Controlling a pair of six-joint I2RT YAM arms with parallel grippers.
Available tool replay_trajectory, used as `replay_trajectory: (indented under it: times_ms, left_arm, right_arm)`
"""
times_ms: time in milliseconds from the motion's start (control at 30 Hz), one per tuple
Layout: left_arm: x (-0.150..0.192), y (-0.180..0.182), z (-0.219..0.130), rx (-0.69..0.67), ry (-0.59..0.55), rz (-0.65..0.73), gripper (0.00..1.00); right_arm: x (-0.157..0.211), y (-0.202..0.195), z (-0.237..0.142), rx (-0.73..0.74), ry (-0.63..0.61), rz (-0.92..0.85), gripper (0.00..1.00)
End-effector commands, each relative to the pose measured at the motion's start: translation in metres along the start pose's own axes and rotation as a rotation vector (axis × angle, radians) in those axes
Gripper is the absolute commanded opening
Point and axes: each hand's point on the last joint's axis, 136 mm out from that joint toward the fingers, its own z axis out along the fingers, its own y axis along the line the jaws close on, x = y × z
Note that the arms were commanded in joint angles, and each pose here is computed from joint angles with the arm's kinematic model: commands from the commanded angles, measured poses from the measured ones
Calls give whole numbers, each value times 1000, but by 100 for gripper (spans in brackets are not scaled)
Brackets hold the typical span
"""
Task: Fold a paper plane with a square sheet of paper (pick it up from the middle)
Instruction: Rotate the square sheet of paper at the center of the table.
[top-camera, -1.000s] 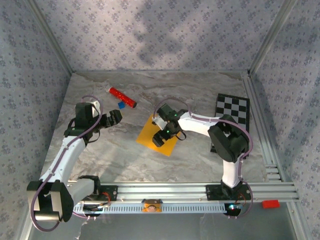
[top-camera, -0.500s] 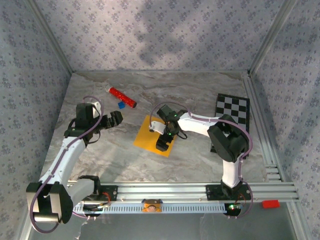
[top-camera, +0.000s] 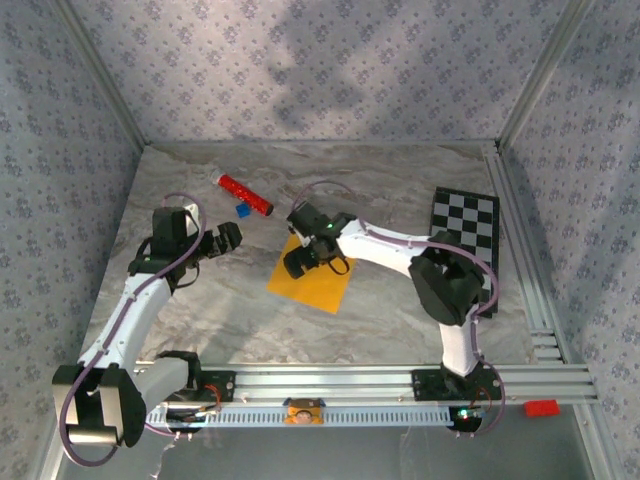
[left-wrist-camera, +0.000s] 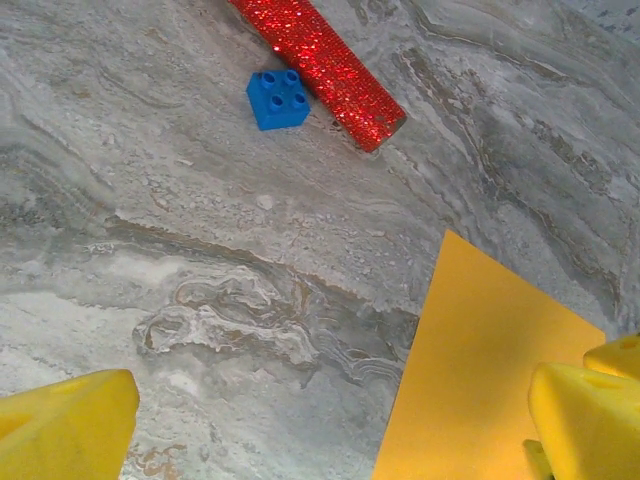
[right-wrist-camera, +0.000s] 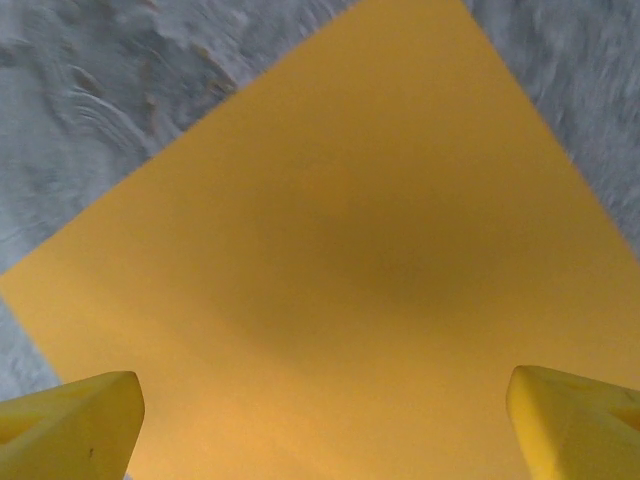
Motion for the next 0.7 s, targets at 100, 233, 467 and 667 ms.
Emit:
replay_trajectory:
  times_ms: [100, 233, 467, 667]
  left_arm:
    - [-10, -3, -7, -17, -23, 6, 100]
    - [-8, -2, -8, -18, -19, 6, 100]
    - [-4, 0, -11, -27, -19, 11, 100]
    - [-4, -1, -13, -27, -19, 13, 100]
  right_arm:
    - [25, -29, 9, 197, 70, 202, 97]
    - [38, -29, 21, 167, 114, 176, 96]
    - [65, -30, 35, 143, 182, -1, 96]
    - [77, -27, 42, 20, 187, -140, 96]
